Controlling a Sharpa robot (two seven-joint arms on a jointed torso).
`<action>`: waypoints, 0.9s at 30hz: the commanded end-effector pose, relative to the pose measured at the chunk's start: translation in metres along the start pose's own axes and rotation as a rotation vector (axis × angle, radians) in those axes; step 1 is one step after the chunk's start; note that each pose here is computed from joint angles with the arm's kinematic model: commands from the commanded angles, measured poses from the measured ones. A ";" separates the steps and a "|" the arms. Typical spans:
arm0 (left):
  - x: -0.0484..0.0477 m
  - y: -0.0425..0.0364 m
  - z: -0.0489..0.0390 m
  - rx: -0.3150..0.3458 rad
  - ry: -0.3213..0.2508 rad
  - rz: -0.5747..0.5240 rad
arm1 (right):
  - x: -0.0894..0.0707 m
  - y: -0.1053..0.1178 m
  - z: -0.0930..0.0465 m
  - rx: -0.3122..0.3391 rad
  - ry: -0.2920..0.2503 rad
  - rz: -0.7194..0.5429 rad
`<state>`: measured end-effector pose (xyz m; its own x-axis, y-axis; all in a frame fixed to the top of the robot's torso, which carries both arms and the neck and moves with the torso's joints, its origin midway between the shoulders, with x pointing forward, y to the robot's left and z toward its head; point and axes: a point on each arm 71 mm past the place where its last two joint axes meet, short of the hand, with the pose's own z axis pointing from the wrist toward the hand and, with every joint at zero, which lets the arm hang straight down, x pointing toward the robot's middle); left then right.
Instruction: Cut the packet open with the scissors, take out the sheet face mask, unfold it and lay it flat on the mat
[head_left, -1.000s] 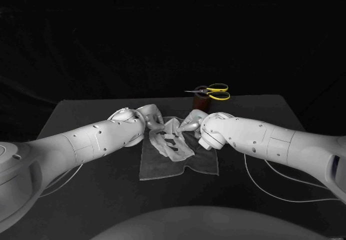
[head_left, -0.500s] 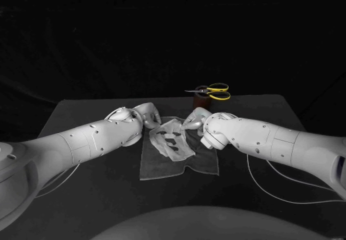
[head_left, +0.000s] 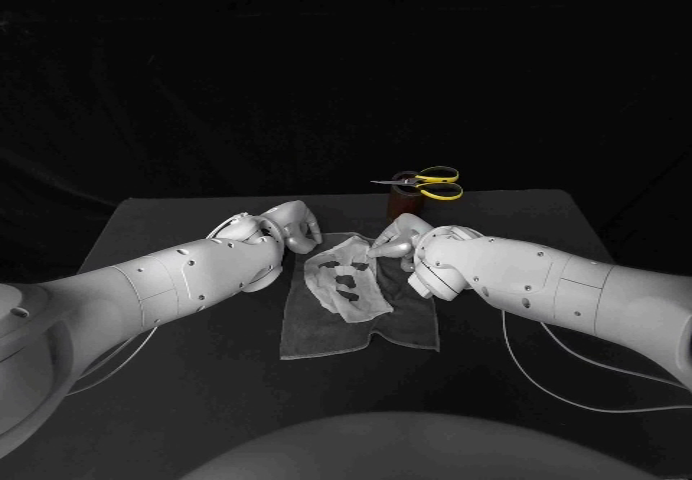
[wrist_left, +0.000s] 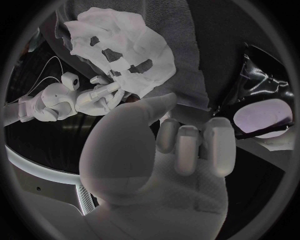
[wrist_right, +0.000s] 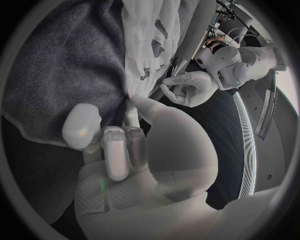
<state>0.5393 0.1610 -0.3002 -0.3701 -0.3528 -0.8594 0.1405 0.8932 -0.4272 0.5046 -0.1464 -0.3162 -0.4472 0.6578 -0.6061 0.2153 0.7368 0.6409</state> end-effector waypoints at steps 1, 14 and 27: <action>-0.0054 -0.0002 -0.0013 0.027 -0.046 -0.048 | -0.002 -0.002 0.000 -0.002 -0.001 0.003; 0.0005 -0.0155 0.0045 0.051 -0.022 -0.073 | 0.002 0.001 0.000 -0.004 0.019 -0.008; 0.0096 -0.0328 0.0087 0.079 -0.011 -0.030 | 0.001 0.002 0.000 -0.012 0.010 -0.005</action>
<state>0.5393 0.1286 -0.2976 -0.3693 -0.4002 -0.8387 0.1813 0.8541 -0.4874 0.5042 -0.1457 -0.3166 -0.4547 0.6563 -0.6020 0.2155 0.7369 0.6407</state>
